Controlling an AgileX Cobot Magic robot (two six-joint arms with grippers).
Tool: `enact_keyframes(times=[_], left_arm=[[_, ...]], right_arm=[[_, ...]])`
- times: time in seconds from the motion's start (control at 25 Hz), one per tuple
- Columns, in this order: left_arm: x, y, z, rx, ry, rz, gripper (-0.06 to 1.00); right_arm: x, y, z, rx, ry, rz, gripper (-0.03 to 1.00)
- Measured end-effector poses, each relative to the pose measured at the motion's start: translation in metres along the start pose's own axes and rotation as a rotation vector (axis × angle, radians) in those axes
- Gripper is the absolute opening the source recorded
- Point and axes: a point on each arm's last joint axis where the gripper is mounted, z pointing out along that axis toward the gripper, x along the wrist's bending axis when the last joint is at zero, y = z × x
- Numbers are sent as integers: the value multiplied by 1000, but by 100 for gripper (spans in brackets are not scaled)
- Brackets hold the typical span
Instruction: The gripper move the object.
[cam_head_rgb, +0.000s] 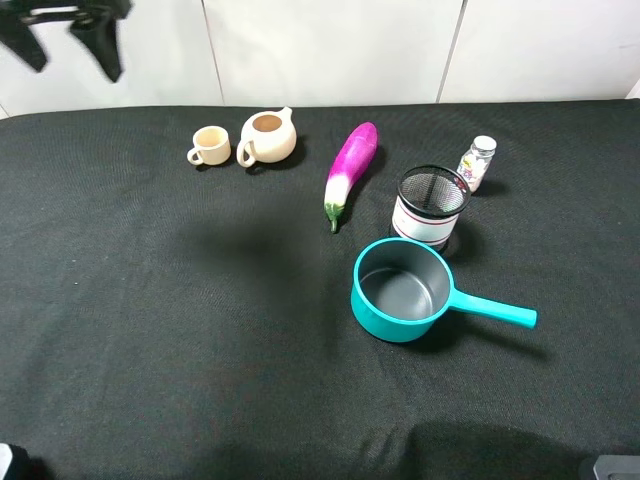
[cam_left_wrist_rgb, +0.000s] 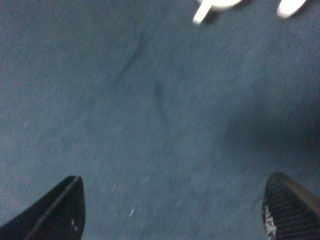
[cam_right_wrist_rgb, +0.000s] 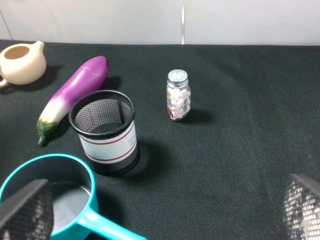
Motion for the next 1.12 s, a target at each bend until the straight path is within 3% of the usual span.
enact_keyframes(times=[0.28, 0.52, 0.88, 1.12], left_arm=[[26, -78, -45, -94, 73, -63, 71], [46, -147, -56, -140, 97, -138, 71], [48, -244, -59, -296, 89, -177, 71], [47, -296, -54, -452, 57, -218, 71]], right_arm=[[0, 0, 0, 0, 0, 0, 69], [0, 0, 0, 0, 0, 0, 69], [0, 0, 0, 0, 0, 0, 69], [0, 0, 0, 0, 0, 0, 69]])
